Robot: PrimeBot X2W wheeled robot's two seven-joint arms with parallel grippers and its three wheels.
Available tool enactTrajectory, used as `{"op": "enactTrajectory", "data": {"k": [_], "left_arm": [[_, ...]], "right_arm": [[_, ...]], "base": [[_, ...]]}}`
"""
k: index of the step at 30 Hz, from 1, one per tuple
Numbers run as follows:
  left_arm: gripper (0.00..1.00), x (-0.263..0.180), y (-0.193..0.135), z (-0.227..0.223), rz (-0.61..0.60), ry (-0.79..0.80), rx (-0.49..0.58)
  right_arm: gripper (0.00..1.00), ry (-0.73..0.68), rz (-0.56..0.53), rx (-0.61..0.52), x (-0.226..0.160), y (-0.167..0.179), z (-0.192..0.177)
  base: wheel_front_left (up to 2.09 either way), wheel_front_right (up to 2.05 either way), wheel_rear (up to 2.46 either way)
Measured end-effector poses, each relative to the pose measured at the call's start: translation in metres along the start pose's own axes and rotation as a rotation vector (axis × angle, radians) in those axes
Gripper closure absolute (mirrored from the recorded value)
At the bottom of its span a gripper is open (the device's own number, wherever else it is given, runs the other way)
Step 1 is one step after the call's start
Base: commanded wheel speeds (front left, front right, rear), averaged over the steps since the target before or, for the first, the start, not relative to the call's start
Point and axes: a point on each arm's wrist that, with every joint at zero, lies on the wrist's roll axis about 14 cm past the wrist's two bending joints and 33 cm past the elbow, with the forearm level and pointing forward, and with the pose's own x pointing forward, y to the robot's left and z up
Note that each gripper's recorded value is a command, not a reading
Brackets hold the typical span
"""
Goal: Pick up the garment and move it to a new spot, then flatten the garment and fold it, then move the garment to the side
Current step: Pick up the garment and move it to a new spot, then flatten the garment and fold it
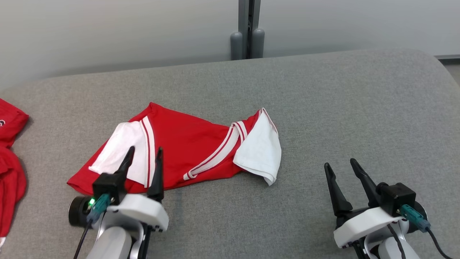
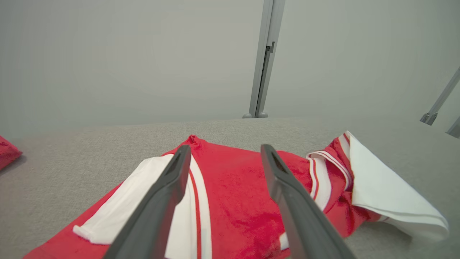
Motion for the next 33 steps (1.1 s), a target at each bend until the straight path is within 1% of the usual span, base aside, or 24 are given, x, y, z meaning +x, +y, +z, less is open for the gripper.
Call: {"op": "enactTrajectory", "data": {"k": [5,13,18,26,33], "left_arm": [[0.0,-0.037,0.037,-0.01,0.118,0.012,0.011],[0.0,-0.082,0.071,-0.019,0.249,0.022,0.022],[0.0,-0.096,0.076,-0.027,0.265,0.041,0.029],[0.0,-0.096,0.077,-0.03,0.258,0.051,0.024],[0.0,-0.096,0.076,-0.033,0.259,0.057,0.008]], "right_arm": [[0.0,-0.011,0.016,-0.002,-0.008,0.007,0.004],[0.0,-0.009,0.034,-0.003,-0.02,0.016,0.002],[0.0,-0.005,0.035,-0.004,-0.023,0.016,0.001],[0.0,0.004,0.041,-0.002,-0.021,0.018,-0.002],[0.0,0.019,0.067,-0.003,-0.016,0.025,-0.007]], "base": [[0.0,0.0,0.0],[0.0,0.0,0.0],[0.0,0.0,0.0],[0.0,0.0,0.0],[0.0,0.0,0.0]]}}
